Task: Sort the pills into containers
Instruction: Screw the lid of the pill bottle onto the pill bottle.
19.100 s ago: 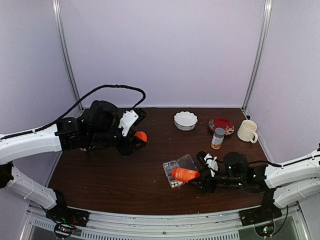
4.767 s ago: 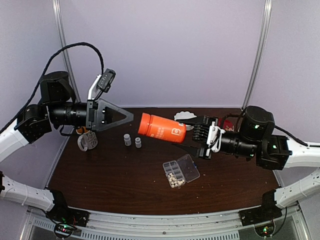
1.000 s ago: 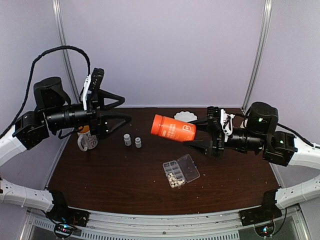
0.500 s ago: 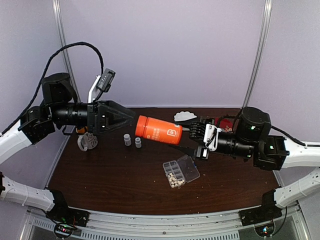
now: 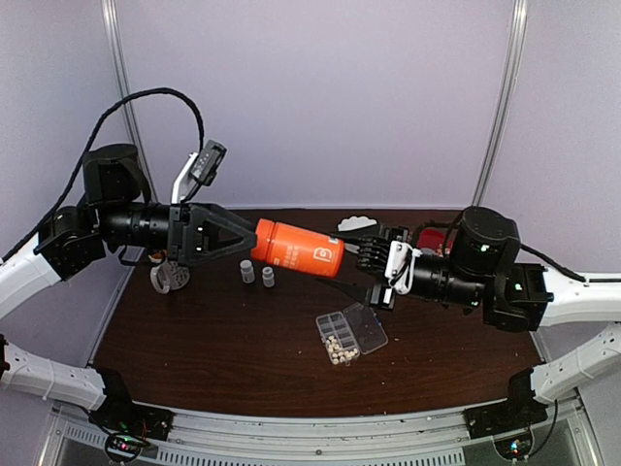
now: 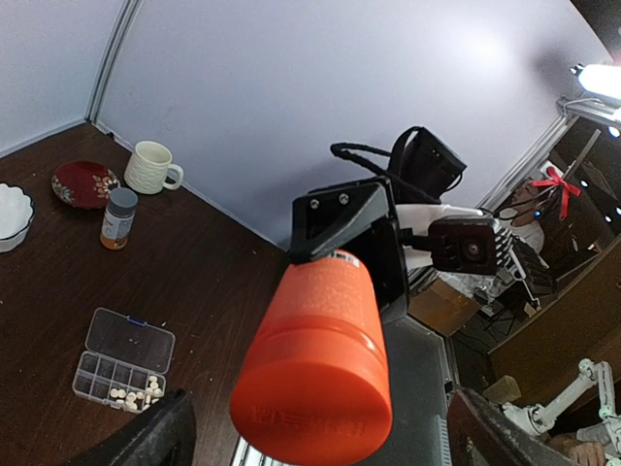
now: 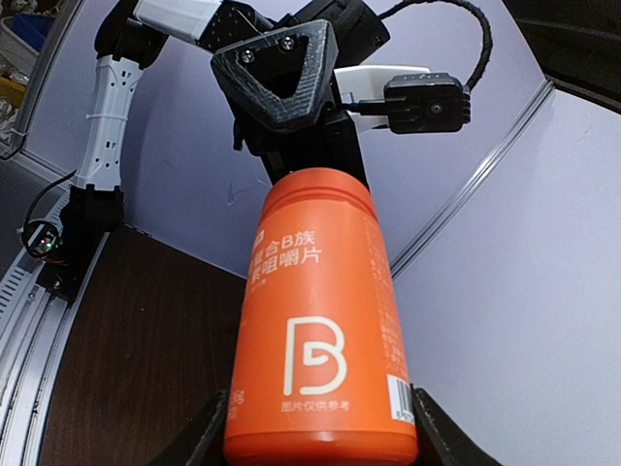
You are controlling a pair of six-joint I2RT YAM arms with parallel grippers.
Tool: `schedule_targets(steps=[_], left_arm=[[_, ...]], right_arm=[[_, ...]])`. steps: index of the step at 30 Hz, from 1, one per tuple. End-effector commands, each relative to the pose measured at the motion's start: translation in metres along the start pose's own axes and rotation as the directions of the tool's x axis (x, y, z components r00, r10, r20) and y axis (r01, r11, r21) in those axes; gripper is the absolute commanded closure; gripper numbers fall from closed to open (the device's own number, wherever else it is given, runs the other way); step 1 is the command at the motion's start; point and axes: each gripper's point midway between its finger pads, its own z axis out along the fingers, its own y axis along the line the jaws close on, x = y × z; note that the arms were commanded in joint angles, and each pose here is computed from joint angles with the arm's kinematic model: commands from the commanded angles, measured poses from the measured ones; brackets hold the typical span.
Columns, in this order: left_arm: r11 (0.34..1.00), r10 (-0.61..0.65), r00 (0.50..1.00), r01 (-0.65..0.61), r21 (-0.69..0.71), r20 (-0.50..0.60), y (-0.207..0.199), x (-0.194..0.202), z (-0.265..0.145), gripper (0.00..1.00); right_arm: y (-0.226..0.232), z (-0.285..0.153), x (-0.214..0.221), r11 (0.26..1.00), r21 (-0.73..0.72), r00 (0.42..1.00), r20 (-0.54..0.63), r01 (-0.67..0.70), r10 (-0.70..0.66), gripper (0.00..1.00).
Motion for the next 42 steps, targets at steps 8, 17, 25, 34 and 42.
schedule_targets(steps=[8,17,25,34,42], left_arm=[[0.999,-0.014,1.0,0.015,0.04,-0.017,-0.006,-0.001,0.001,0.15],[0.998,-0.021,0.999,0.023,0.051,-0.03,-0.005,0.002,0.004,0.47],[0.997,0.075,0.996,-0.074,0.024,-0.048,0.0,0.003,0.005,0.81],[0.83,0.544,0.839,-0.542,-0.136,-0.02,0.013,-0.009,-0.012,0.9],[0.494,0.867,0.498,-0.864,-0.091,-0.021,0.005,-0.017,-0.004,1.0]], right_arm=[[-0.016,0.008,-0.022,0.999,0.054,0.999,0.044,0.01,-0.012,1.0],[-0.014,0.008,-0.021,0.999,0.043,0.999,0.045,0.0,-0.002,1.0],[-0.011,0.011,-0.023,0.993,-0.011,0.992,0.021,-0.122,0.122,1.0],[-0.01,0.013,-0.056,0.793,-0.219,0.817,-0.039,-0.568,0.575,1.0],[-0.004,-0.01,-0.077,0.62,-0.319,0.672,-0.083,-0.717,0.736,1.0]])
